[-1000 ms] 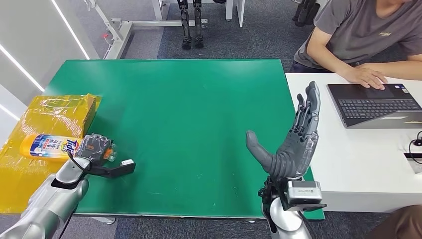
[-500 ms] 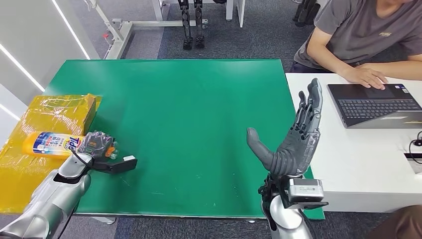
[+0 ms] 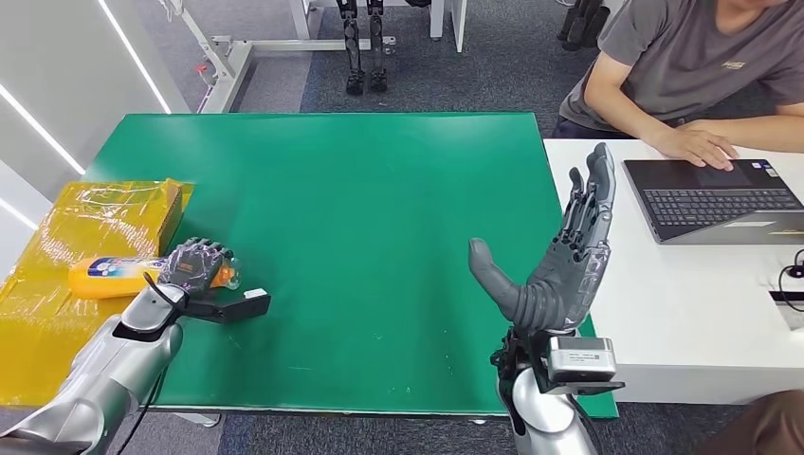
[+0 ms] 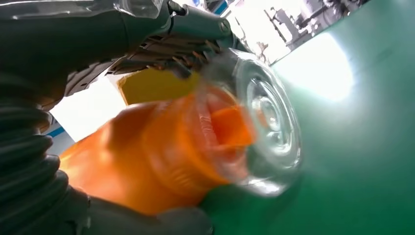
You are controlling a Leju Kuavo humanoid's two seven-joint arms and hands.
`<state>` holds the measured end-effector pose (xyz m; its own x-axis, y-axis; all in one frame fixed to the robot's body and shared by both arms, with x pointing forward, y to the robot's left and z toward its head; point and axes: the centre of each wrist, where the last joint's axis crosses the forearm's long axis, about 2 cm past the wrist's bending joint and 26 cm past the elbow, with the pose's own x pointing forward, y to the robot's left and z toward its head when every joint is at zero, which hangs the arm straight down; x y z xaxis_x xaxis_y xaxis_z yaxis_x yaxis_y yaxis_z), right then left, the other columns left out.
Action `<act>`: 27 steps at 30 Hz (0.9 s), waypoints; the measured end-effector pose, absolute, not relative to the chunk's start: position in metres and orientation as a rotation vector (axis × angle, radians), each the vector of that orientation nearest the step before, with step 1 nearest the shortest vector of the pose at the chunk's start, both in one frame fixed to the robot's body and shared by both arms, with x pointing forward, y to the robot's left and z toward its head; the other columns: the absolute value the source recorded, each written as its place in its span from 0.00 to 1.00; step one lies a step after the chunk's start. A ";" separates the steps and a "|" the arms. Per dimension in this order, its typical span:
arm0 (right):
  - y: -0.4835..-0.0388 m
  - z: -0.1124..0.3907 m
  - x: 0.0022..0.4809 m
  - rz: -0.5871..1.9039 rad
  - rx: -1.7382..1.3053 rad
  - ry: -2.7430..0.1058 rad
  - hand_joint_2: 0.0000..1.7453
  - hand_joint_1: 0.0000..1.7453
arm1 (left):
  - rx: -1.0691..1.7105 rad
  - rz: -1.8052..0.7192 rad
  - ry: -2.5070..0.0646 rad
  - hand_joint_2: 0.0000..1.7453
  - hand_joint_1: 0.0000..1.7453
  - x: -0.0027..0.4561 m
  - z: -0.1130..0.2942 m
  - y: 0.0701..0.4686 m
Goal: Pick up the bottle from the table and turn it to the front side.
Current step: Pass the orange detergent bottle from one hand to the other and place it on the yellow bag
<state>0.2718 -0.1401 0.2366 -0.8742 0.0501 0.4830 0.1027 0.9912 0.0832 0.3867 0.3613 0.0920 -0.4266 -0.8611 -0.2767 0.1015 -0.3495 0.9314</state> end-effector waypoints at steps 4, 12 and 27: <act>-0.139 0.237 0.272 -0.148 -0.112 -2.636 1.00 0.00 | 1.043 -1.823 -1.176 1.00 0.00 0.389 0.094 0.362; -0.138 0.239 0.272 -0.138 -0.111 -2.629 1.00 0.00 | 1.049 -1.796 -1.177 1.00 0.00 0.389 0.094 0.364; -0.137 0.238 0.271 -0.116 -0.105 -2.624 1.00 0.00 | 1.130 -1.733 -1.176 1.00 0.00 0.374 0.088 0.383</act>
<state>0.2706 -0.1370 0.2375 -0.8682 0.0529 0.4935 0.0964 0.9933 0.0630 0.3736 0.3825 0.0883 -0.3349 -0.9072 -0.2546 0.0985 -0.3025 0.9480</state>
